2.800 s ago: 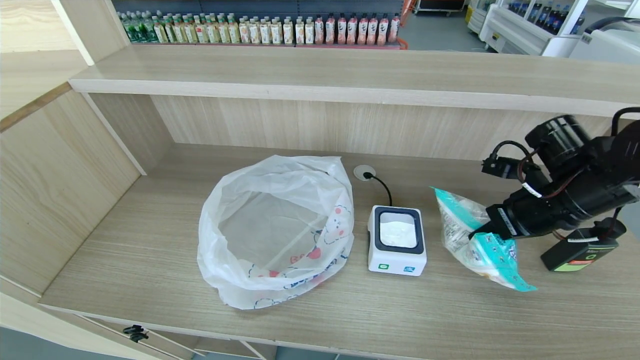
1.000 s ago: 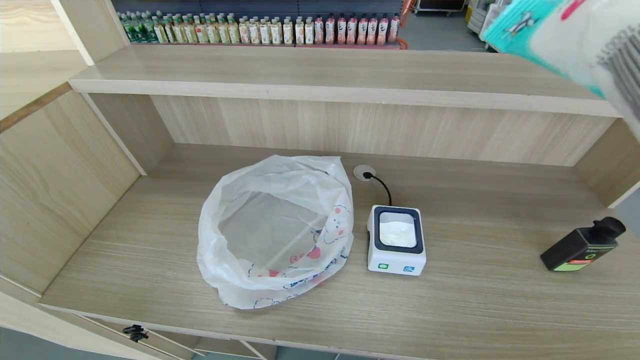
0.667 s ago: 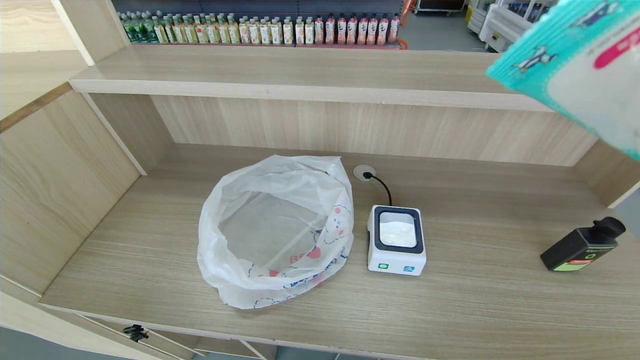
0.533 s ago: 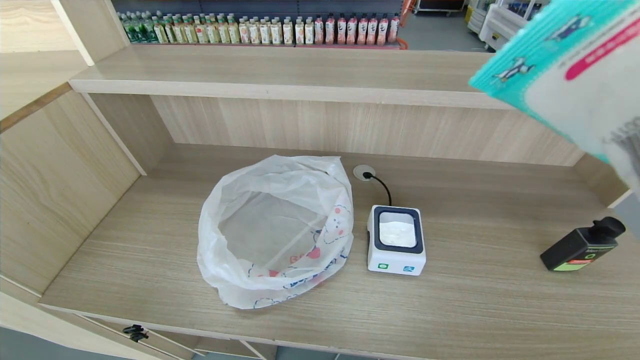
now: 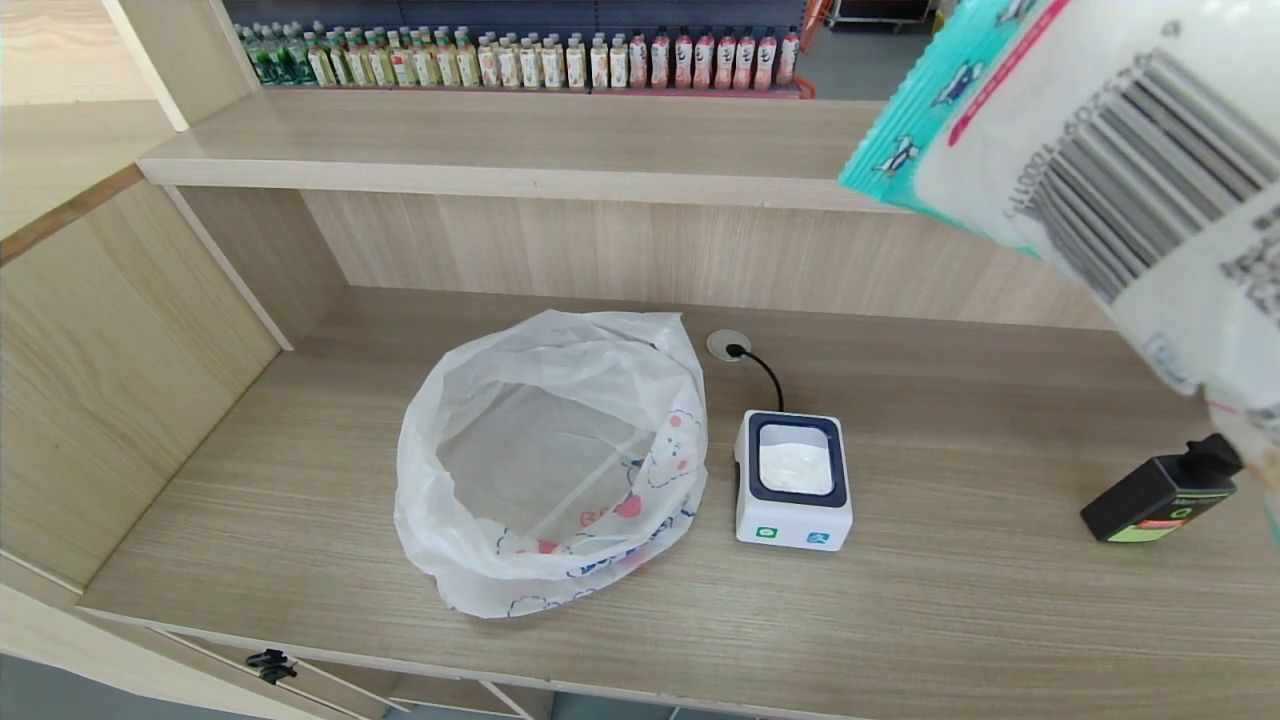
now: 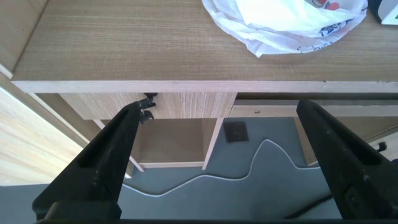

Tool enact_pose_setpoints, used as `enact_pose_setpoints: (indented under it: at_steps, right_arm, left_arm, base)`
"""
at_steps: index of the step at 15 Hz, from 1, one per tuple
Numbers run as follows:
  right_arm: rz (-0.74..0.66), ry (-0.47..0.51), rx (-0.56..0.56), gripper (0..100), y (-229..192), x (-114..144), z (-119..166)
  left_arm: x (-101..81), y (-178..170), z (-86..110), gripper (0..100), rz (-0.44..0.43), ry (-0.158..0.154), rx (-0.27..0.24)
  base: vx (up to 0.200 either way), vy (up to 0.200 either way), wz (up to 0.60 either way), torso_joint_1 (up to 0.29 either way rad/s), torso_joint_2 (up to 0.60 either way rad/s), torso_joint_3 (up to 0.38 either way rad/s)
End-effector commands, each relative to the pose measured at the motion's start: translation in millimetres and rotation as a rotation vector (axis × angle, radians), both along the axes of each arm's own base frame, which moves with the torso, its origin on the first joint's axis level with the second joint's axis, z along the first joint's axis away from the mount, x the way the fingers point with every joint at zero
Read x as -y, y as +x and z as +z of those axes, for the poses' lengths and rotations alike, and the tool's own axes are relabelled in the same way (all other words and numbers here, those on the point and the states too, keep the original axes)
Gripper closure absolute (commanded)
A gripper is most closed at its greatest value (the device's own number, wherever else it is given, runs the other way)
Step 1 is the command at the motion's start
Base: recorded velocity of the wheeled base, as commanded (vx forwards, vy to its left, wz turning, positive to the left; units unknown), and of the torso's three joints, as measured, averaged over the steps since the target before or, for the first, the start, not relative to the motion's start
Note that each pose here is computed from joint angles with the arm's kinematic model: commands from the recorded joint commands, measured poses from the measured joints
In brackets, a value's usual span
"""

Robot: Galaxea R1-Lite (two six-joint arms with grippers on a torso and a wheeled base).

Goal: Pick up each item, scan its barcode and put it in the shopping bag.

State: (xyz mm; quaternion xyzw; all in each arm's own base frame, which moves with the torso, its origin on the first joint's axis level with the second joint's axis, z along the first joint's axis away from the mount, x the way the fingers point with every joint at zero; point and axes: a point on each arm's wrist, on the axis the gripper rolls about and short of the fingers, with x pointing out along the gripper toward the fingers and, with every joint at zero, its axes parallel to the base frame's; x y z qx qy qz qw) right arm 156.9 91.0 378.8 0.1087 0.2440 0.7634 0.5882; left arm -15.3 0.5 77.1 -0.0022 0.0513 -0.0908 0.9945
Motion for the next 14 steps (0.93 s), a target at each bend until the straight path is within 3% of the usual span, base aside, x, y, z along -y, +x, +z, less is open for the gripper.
enact_pose_setpoints:
  at_steps: [1,12,14]
  right_arm:
    - [-0.006,-0.001,-0.006,100,3.5,-0.5,0.4]
    - [0.003,0.001,-0.044,100,1.0,0.2,2.5]
    - [0.057,0.005,-0.057,100,-19.5,-0.9,9.8]
  left_arm:
    - [0.0,0.1,0.0,0,0.000,0.000,-0.002]
    - [0.0,0.0,-0.1,0,0.000,0.000,-0.001]
    - [0.0,0.0,0.1,0,0.000,0.000,0.001]
  base:
    - [0.000,0.000,0.00,0.000,0.00,0.000]
    - [0.000,0.000,0.00,0.000,0.00,0.000]
    - [0.000,0.000,0.00,0.000,0.00,0.000]
